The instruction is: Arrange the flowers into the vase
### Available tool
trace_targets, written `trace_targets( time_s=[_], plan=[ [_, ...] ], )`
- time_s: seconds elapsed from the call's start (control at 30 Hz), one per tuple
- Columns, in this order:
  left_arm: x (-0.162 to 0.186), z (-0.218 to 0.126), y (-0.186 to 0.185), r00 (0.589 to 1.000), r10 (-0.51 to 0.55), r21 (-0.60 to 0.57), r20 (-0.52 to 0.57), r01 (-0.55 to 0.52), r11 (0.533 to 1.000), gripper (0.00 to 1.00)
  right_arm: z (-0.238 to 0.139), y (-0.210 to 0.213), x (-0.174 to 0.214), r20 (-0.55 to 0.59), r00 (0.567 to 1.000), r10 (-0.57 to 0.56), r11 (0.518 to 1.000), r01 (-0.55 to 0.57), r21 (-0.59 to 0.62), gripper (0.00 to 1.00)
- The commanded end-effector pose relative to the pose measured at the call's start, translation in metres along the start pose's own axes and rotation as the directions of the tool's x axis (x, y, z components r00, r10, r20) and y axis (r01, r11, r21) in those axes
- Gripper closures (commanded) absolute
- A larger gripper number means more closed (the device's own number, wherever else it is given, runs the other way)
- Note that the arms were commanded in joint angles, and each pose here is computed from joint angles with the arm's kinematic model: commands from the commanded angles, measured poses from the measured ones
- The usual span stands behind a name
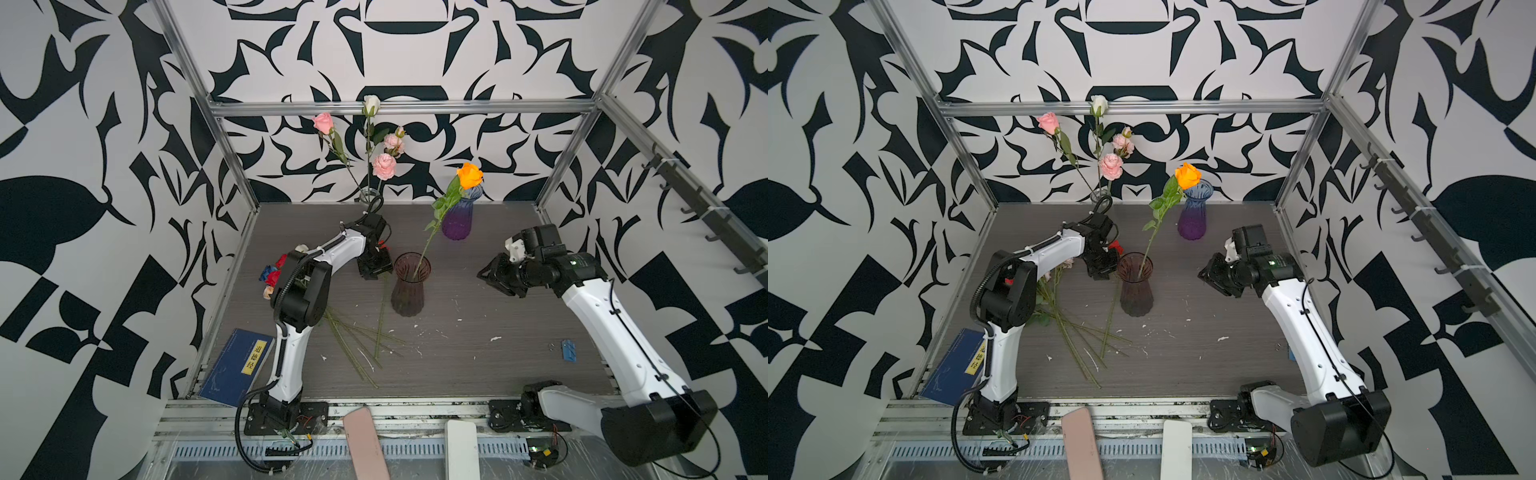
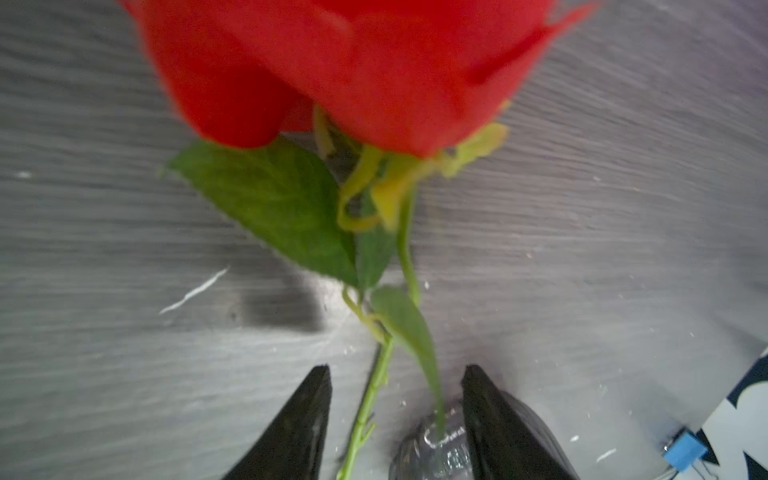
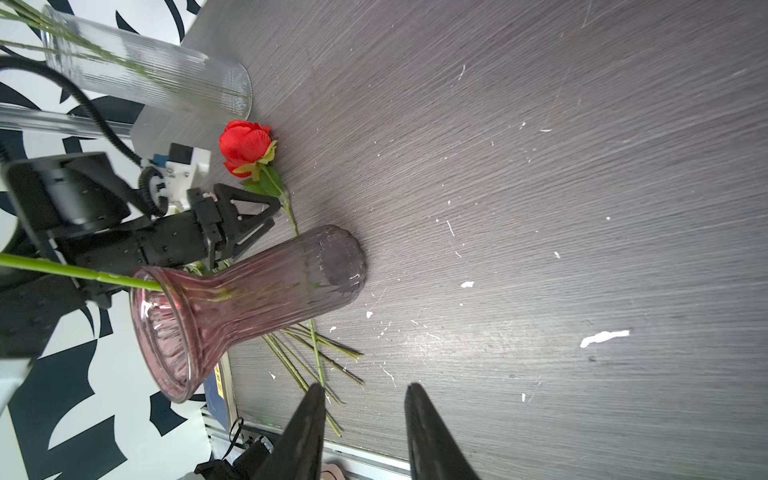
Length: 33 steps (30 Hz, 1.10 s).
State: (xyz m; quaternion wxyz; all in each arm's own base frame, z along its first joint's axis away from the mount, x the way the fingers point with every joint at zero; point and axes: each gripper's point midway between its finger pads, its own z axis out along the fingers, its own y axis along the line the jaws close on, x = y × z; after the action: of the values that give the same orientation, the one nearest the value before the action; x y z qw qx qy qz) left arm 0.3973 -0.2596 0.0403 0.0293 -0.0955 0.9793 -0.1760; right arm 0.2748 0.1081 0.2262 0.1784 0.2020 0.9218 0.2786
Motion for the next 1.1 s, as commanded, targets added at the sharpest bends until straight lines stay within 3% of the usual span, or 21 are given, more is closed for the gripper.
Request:
trace_targets(
  time_s=[0.0, 0.17, 0.3, 0.53, 0.67, 0.77, 0.83, 1.0, 1.07],
  plan=[
    [0.005, 0.004, 0.010, 0.998, -0.048, -0.056, -0.031, 0.047, 0.997, 0.48, -0.012, 0.004, -0.002, 0.027, 0.999, -0.024, 1.000, 0.025, -0.016, 0.64],
    [0.008, 0.007, 0.041, 0.998, -0.068, -0.178, -0.020, 0.063, 0.982, 0.56, -0.012, 0.005, -0.005, 0.026, 0.999, -0.024, 1.000, 0.024, -0.020, 0.64],
    [0.009, 0.001, 0.069, 0.997, -0.079, -0.265, -0.006, 0.075, 0.961, 0.56, -0.010, 0.006, -0.006, 0.020, 1.000, -0.023, 0.999, 0.024, -0.022, 0.64],
    [0.012, -0.010, 0.101, 0.995, -0.100, -0.309, 0.000, 0.095, 0.946, 0.56, -0.005, 0.007, -0.007, 0.003, 1.000, -0.012, 0.999, 0.012, -0.033, 0.64],
    [0.012, -0.011, 0.084, 0.995, -0.097, -0.210, -0.012, 0.092, 0.973, 0.57, -0.004, 0.009, -0.008, 0.001, 1.000, -0.009, 0.999, 0.009, -0.040, 0.64],
    [0.010, -0.009, 0.037, 0.997, -0.059, 0.038, -0.052, 0.061, 0.997, 0.67, -0.004, 0.009, -0.008, 0.000, 1.000, -0.010, 0.999, 0.010, -0.040, 0.64],
    [0.009, -0.010, 0.012, 0.996, -0.053, 0.156, -0.077, 0.065, 0.986, 0.67, -0.004, 0.010, -0.008, -0.003, 1.000, -0.009, 0.999, 0.009, -0.041, 0.64],
    [0.001, -0.009, -0.009, 0.997, -0.040, 0.178, -0.070, 0.051, 0.983, 0.43, -0.006, 0.010, -0.007, 0.001, 1.000, -0.014, 0.999, 0.014, -0.044, 0.64],
    [-0.004, -0.009, -0.017, 0.997, -0.040, 0.195, -0.072, 0.053, 0.979, 0.43, -0.006, 0.008, -0.005, 0.000, 1.000, -0.015, 0.999, 0.015, -0.040, 0.64]
  ],
)
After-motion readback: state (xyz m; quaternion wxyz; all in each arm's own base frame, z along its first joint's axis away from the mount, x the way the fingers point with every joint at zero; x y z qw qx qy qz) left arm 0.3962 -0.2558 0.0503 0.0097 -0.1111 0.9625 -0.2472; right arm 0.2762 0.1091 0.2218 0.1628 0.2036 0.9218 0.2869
